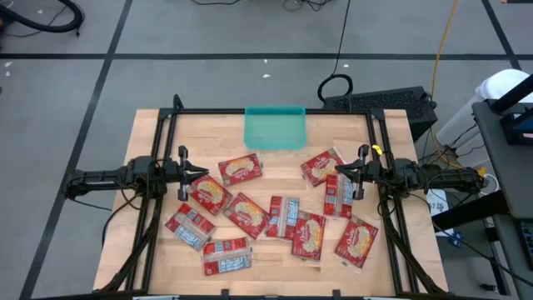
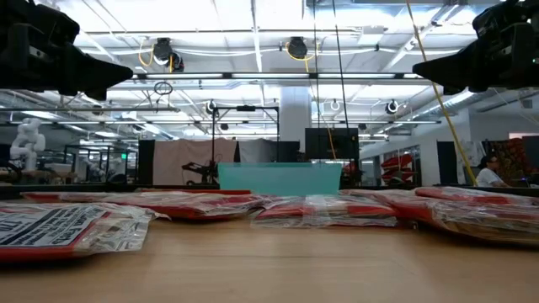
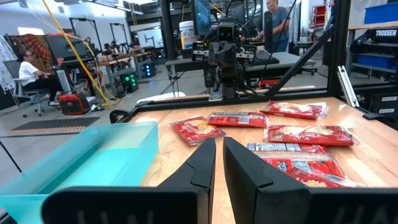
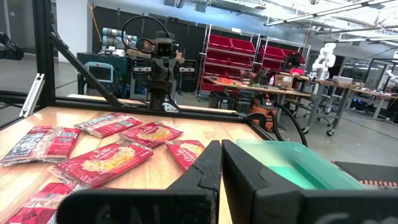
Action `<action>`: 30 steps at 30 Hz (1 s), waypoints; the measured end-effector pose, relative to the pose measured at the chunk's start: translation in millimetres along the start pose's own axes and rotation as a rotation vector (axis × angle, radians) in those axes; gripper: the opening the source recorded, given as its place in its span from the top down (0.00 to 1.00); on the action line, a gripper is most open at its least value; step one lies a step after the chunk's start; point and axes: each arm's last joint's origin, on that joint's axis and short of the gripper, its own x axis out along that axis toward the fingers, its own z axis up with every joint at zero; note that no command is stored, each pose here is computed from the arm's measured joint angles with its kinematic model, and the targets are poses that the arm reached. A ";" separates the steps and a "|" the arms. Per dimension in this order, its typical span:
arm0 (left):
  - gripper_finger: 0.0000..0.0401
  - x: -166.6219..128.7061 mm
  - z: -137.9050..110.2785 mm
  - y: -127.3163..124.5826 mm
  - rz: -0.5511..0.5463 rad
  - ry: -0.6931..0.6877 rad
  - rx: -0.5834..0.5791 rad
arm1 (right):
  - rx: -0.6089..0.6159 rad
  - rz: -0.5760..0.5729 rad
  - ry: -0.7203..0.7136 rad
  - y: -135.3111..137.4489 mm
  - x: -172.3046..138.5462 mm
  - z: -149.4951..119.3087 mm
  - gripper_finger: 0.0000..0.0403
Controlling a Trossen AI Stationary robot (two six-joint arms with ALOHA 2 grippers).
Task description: Sort popcorn bags into baskets
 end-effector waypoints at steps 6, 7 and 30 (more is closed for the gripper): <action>0.91 0.0 0.0 0.0 0.000 0.000 0.000 | 0.000 0.000 0.000 0.0 0.0 0.0 0.98; 0.91 0.0 0.0 0.0 0.000 0.000 0.000 | 0.000 0.000 0.000 0.0 0.0 -0.1 0.98; 0.91 -0.1 3.5 0.5 0.006 -0.039 -0.001 | -0.008 0.000 0.000 0.0 0.0 0.0 0.98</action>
